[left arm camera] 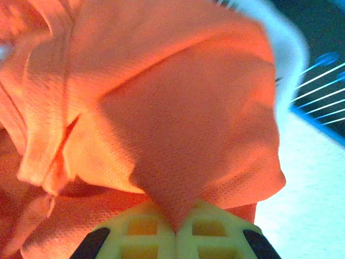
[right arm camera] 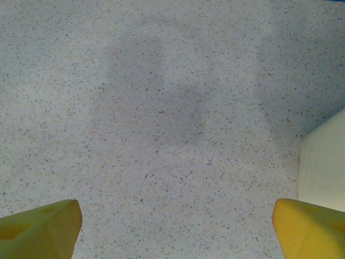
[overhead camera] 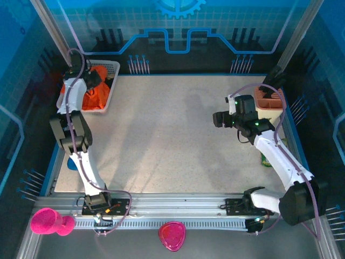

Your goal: Fold and stack the t-shirts

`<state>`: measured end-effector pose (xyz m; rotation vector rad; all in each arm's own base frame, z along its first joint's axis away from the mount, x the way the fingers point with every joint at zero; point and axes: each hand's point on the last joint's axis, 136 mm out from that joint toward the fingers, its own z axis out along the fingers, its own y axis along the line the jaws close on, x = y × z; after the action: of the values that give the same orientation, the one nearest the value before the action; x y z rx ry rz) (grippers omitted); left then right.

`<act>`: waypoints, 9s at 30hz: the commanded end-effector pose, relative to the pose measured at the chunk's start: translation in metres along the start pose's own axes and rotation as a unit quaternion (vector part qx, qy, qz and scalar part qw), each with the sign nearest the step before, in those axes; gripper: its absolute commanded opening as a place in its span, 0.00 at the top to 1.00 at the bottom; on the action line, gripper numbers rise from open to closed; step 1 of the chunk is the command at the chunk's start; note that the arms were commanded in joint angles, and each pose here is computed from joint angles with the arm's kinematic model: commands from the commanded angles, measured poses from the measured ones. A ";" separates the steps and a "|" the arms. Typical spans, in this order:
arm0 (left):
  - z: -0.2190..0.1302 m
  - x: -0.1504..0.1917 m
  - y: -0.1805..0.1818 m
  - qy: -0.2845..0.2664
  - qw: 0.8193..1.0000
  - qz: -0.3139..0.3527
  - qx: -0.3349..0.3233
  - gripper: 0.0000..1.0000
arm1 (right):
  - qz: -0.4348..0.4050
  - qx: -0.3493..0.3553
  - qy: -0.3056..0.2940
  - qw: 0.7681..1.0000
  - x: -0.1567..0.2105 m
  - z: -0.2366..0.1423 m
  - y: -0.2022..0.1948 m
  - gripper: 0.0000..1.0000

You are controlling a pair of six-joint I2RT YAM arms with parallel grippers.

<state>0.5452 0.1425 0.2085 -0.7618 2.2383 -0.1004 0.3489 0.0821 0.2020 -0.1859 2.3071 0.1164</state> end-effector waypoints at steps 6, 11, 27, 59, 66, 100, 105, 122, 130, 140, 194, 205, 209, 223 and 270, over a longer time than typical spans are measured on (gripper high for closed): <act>-0.162 -0.034 -0.070 -0.089 0.990 0.056 0.088 1.00 | 0.006 -0.005 -0.009 1.000 -0.010 -0.003 0.006 0.07; -0.217 -0.001 -0.109 -0.075 0.981 0.110 0.139 1.00 | 0.006 -0.010 -0.006 1.000 -0.009 -0.001 0.007 0.07; -0.192 0.264 -0.214 0.082 0.929 0.295 0.206 1.00 | 0.010 -0.009 -0.006 1.000 -0.004 -0.007 0.005 0.05; -0.183 0.324 -0.044 0.152 0.985 0.073 0.025 0.06 | -0.217 -0.138 0.097 0.961 0.046 0.044 0.180 0.05; -0.123 0.372 -0.036 0.208 0.978 0.017 0.029 0.18 | -0.315 -0.172 0.129 0.925 0.071 0.074 0.260 0.07; -0.105 0.330 0.008 0.146 0.971 0.139 -0.126 1.00 | 0.188 -0.068 0.124 0.972 0.035 0.096 0.073 1.00; -0.110 0.323 0.018 0.138 0.968 0.152 -0.146 1.00 | 0.244 -0.062 0.170 0.953 0.077 0.103 0.052 1.00; -0.131 0.304 0.012 0.124 0.973 0.148 -0.130 0.20 | -0.036 0.052 0.113 0.992 0.061 0.054 0.079 0.24; -0.148 0.300 0.001 0.129 0.978 0.133 -0.092 0.09 | -0.141 -0.007 0.153 0.978 0.053 0.103 0.162 0.27; -0.125 0.321 0.023 0.131 0.979 0.115 -0.110 0.10 | -0.182 0.086 0.193 0.960 0.058 0.167 0.154 0.51; -0.138 0.367 -0.004 0.227 0.964 0.130 -0.049 0.11 | -0.034 0.031 0.212 0.976 0.080 0.054 0.077 0.14; -0.137 0.445 -0.054 0.272 0.950 0.154 0.013 0.13 | -0.113 -0.092 0.296 0.944 0.181 0.023 0.189 0.37; -0.120 0.465 -0.060 0.280 0.942 0.181 -0.015 0.15 | -0.128 -0.082 0.307 0.939 0.192 0.029 0.198 0.39; -0.112 0.450 -0.065 0.237 0.952 0.190 -0.040 0.54 | -0.167 0.053 0.310 0.935 0.220 0.034 0.163 0.58; -0.118 0.346 -0.036 0.194 0.940 0.264 -0.090 0.17 | 0.328 0.045 0.254 0.909 0.243 -0.029 0.030 0.54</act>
<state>0.2917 -0.0941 0.0901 -0.2417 2.7606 0.2170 0.1664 0.0962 0.0437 0.6135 2.7997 0.4005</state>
